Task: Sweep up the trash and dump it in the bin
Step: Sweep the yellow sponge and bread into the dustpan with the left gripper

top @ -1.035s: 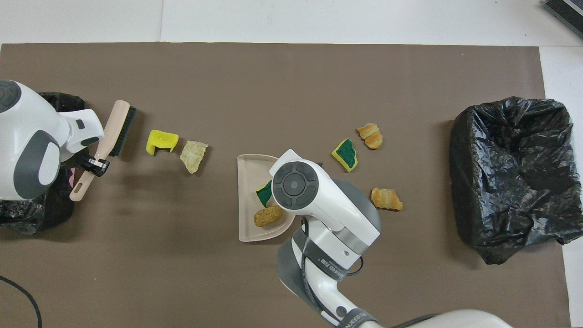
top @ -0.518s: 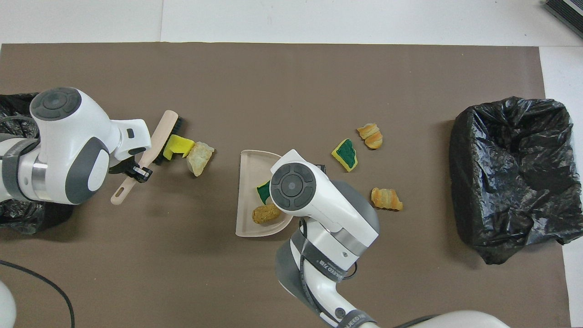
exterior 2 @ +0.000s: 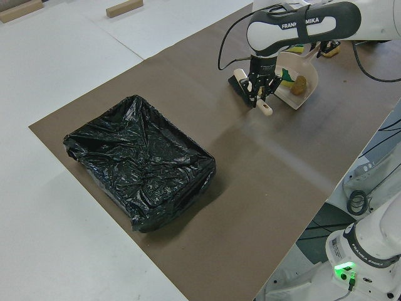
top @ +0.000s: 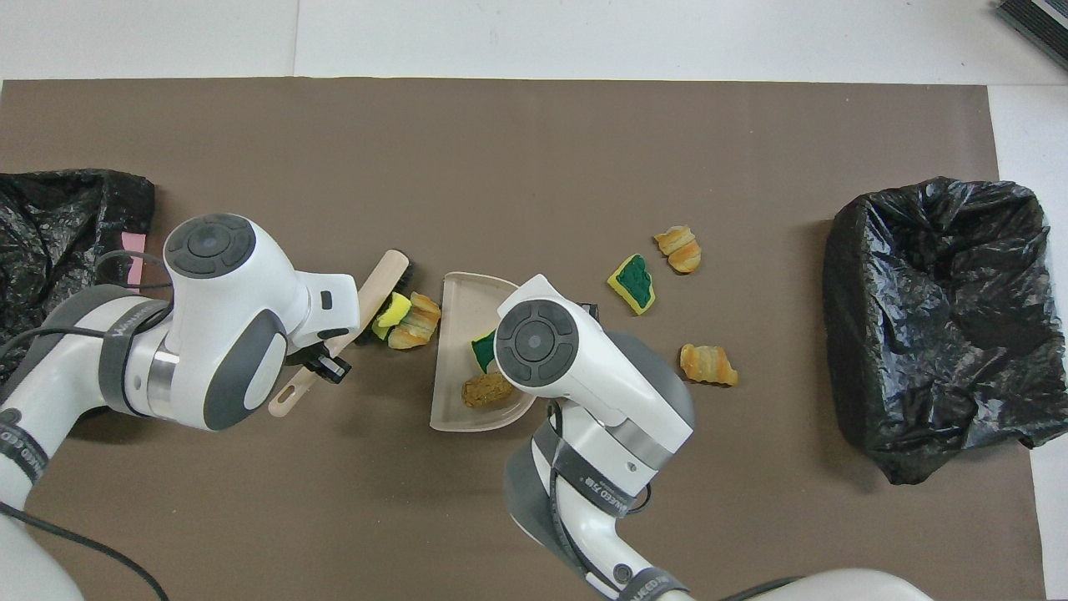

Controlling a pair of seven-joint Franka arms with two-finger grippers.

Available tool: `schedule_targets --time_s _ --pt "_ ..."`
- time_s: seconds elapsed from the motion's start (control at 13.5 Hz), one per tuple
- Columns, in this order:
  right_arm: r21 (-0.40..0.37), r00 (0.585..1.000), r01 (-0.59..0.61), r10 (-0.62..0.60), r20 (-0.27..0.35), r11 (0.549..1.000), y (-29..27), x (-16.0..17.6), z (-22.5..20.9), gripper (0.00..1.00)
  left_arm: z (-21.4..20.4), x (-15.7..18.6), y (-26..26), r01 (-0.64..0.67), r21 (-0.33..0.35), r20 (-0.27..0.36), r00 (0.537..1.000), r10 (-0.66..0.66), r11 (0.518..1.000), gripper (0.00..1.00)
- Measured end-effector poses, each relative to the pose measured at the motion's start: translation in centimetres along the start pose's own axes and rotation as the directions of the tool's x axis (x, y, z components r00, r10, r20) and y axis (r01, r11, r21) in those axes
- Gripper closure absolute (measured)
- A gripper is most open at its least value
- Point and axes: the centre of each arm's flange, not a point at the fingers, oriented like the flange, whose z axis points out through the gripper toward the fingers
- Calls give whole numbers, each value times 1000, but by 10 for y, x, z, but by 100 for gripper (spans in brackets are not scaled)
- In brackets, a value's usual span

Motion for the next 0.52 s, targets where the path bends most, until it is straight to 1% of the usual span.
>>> schedule_targets --time_s 0.15,0.3,0.37,0.52 --pt "-4 1000 -1 1 -5 1000 0 1 1 68 1 4 36 27 -8 2 1000 -27 1000 74" --pt "-3 1000 0 0 -5 1000 -1 1 2 68 4 7 73 60 -34 5 998 -60 998 74" --pt "-2 1000 1 -1 -5 1000 -1 1 3 68 4 7 86 88 -42 6 996 -88 995 74" --pt "-2 1000 1 -1 -5 1000 -1 0 5 68 2 7 96 167 -45 4 986 -167 985 74"
